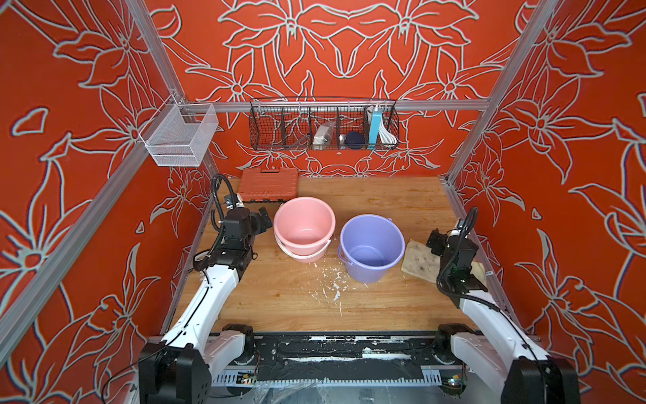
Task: Wipe the inside of the bucket with a cloth
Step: Pick up the cleaning item at the center of the board.
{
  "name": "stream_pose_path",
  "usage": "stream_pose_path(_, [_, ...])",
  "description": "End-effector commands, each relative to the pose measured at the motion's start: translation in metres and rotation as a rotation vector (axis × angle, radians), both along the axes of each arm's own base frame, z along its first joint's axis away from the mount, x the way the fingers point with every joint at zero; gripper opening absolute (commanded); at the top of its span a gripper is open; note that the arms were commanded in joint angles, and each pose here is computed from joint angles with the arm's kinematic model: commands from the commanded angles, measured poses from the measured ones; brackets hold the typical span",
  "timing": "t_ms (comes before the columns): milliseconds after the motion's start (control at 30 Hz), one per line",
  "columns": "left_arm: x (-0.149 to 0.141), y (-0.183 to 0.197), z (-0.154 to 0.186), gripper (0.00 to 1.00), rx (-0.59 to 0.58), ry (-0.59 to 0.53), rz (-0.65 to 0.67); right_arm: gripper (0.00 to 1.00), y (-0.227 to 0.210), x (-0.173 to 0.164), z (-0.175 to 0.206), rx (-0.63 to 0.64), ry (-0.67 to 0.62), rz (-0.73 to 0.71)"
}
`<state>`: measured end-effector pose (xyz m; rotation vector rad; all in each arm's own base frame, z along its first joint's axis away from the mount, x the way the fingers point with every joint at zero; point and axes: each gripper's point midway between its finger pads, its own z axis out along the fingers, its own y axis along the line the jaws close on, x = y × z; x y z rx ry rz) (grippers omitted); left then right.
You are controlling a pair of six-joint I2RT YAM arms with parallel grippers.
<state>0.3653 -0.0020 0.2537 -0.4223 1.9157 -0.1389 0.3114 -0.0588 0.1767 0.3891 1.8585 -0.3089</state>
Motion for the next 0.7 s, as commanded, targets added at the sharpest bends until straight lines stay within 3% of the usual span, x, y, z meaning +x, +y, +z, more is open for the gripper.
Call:
stream_pose_path(0, [-0.009, -0.05, 0.012, 0.99, -0.078, 0.058, -0.15, 0.97, -0.004, -0.018, -0.008, 0.052, 0.065, -0.051])
stream_pose_path(200, [-0.026, -0.14, 0.033, 0.99, -0.104, 0.146, -0.436, 0.97, -0.004, -0.028, 0.006, 0.071, 0.08, -0.052])
stream_pose_path(300, [-0.032, -0.171, 0.037, 0.99, -0.139, 0.208, -0.465, 0.97, -0.009, -0.03, 0.007, 0.079, 0.114, -0.091])
stream_pose_path(367, [-0.041, -0.2, 0.042, 0.99, -0.193, 0.241, -0.575, 0.97, -0.012, -0.029, 0.007, 0.091, 0.14, -0.111])
stream_pose_path(400, [-0.047, -0.219, 0.048, 0.99, -0.232, 0.228, -0.676, 0.97, -0.013, -0.029, 0.007, 0.097, 0.161, -0.12])
stream_pose_path(500, [-0.058, -0.253, 0.06, 0.99, -0.303, 0.152, -0.798, 0.97, -0.013, -0.027, 0.011, 0.11, 0.189, -0.123])
stream_pose_path(667, [-0.062, -0.283, 0.055, 0.99, -0.239, 0.225, -0.853, 0.97, -0.011, -0.023, 0.013, 0.122, 0.209, -0.096])
